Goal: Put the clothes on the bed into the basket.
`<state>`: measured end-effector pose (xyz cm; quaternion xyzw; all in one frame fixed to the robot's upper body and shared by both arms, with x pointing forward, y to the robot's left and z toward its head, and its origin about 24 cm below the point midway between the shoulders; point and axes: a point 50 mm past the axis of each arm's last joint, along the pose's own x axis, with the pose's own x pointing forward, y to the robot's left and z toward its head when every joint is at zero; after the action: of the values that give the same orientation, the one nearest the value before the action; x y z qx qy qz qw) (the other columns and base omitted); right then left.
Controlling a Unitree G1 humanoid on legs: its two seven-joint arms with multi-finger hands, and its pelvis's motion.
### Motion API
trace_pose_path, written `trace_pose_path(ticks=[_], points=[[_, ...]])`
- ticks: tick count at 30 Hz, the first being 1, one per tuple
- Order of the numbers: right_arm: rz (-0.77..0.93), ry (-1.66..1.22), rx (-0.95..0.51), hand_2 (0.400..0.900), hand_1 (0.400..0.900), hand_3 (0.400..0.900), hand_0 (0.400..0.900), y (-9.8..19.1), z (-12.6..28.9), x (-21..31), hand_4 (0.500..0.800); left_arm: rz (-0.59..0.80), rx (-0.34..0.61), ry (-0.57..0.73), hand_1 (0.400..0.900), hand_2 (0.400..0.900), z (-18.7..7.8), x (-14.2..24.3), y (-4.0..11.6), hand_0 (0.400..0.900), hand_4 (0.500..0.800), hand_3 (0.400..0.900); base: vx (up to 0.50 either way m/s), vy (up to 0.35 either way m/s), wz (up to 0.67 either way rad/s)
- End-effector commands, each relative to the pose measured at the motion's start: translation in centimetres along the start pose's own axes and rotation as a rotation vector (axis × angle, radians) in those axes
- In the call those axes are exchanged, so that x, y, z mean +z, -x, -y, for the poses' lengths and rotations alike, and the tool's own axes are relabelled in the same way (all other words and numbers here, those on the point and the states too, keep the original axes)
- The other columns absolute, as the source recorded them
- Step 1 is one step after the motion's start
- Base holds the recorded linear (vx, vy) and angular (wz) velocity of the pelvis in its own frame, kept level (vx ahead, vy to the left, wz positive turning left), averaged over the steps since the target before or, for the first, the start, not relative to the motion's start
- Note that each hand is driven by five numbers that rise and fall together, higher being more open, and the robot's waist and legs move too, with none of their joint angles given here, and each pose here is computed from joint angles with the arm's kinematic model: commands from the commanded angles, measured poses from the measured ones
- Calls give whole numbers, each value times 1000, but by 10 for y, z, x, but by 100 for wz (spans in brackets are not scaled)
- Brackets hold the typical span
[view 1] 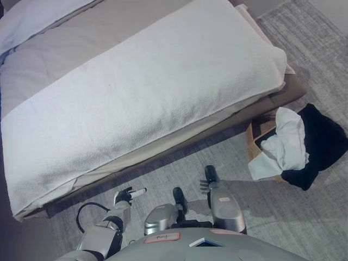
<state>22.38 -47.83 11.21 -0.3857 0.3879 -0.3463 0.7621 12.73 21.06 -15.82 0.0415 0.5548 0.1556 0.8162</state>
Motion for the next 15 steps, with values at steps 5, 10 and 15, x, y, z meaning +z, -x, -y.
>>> trace_pose_path(ticks=[5, 10, 15], points=[[-16, 74, 173, 900, 900, 900, 900, 6, -76, -12, 800, -57, 146, -28, 900, 900, -53, -14, -2, 900, 800, 900, 25, -15, 20], [86, 83, 299, 900, 900, 900, 900, 23, -136, 6, 800, -73, 167, -23, 900, 900, -59, -19, -2, 900, 800, 900, 28, 2, 10], [156, 131, 536, 900, 900, 900, 900, 65, -223, -2, 800, -86, 152, -30, 900, 900, -55, -24, -1, 900, 800, 900, 18, 3, 19]])
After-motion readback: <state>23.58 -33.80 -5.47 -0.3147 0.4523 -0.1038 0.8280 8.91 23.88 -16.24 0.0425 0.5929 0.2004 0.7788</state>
